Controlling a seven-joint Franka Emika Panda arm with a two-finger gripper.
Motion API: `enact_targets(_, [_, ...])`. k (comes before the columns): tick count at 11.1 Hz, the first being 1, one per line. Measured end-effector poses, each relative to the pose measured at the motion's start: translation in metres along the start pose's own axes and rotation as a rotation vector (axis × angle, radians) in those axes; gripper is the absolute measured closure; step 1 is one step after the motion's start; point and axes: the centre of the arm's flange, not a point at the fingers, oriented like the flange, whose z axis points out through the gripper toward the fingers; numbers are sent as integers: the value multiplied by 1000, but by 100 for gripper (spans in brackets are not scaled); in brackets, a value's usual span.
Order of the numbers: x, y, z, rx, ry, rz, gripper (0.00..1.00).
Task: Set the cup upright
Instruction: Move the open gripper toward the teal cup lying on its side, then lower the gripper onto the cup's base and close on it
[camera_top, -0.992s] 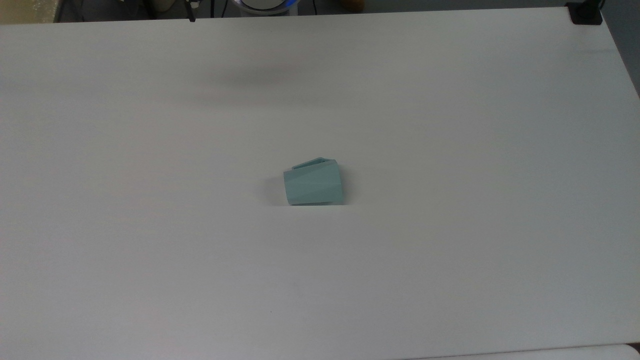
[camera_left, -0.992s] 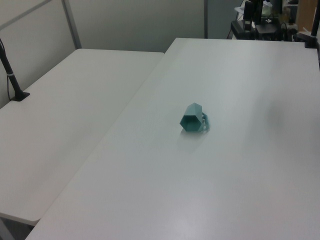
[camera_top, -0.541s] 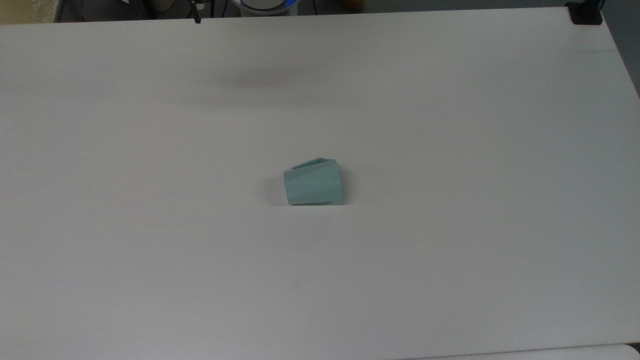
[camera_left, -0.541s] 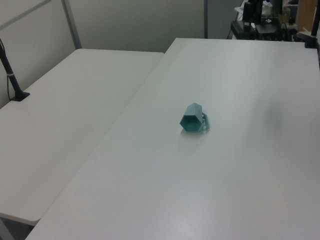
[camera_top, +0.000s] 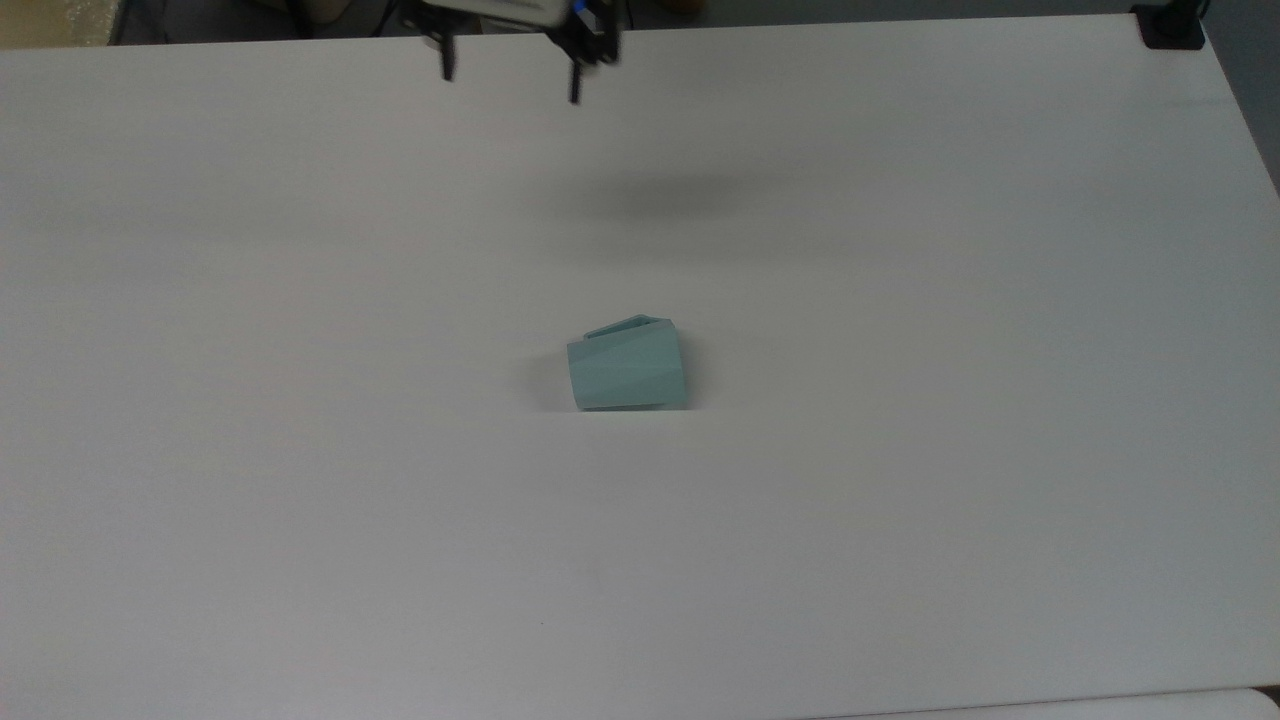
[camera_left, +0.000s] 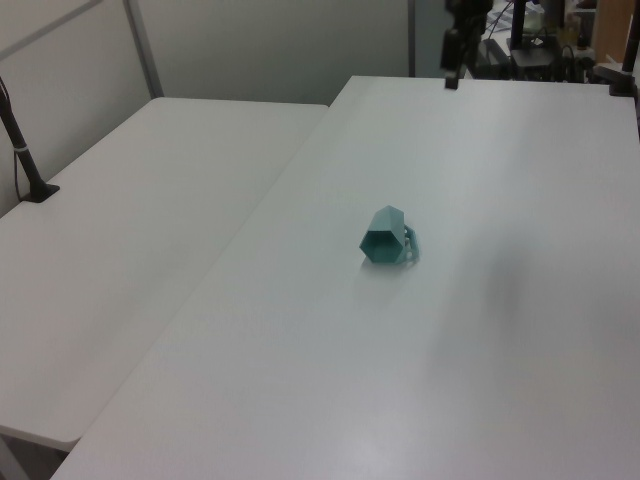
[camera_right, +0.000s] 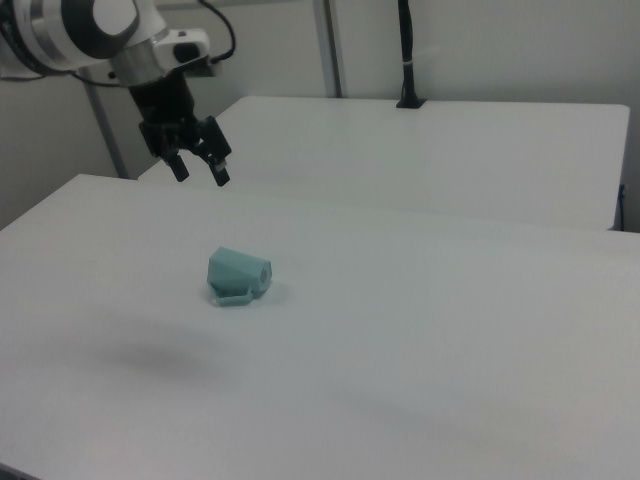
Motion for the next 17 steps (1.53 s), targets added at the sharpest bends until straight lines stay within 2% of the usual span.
enact_targets(2, [11,-69,23,-127,40,27,0])
enact_targets(4, [13,-135,55,-280,101,31,0])
enact_targets(6, [2,-195,89,-422,184,-5,0])
enact_targets(7, [-6,-219,104,-475,223,-31,0])
enact_targets(9, [-17,-251,128,-547,271,-99,0])
enact_targets(12, [-20,-274,170,-671,320,-199,0])
enact_targets(17, [-25,-292,242,-812,336,-317,0])
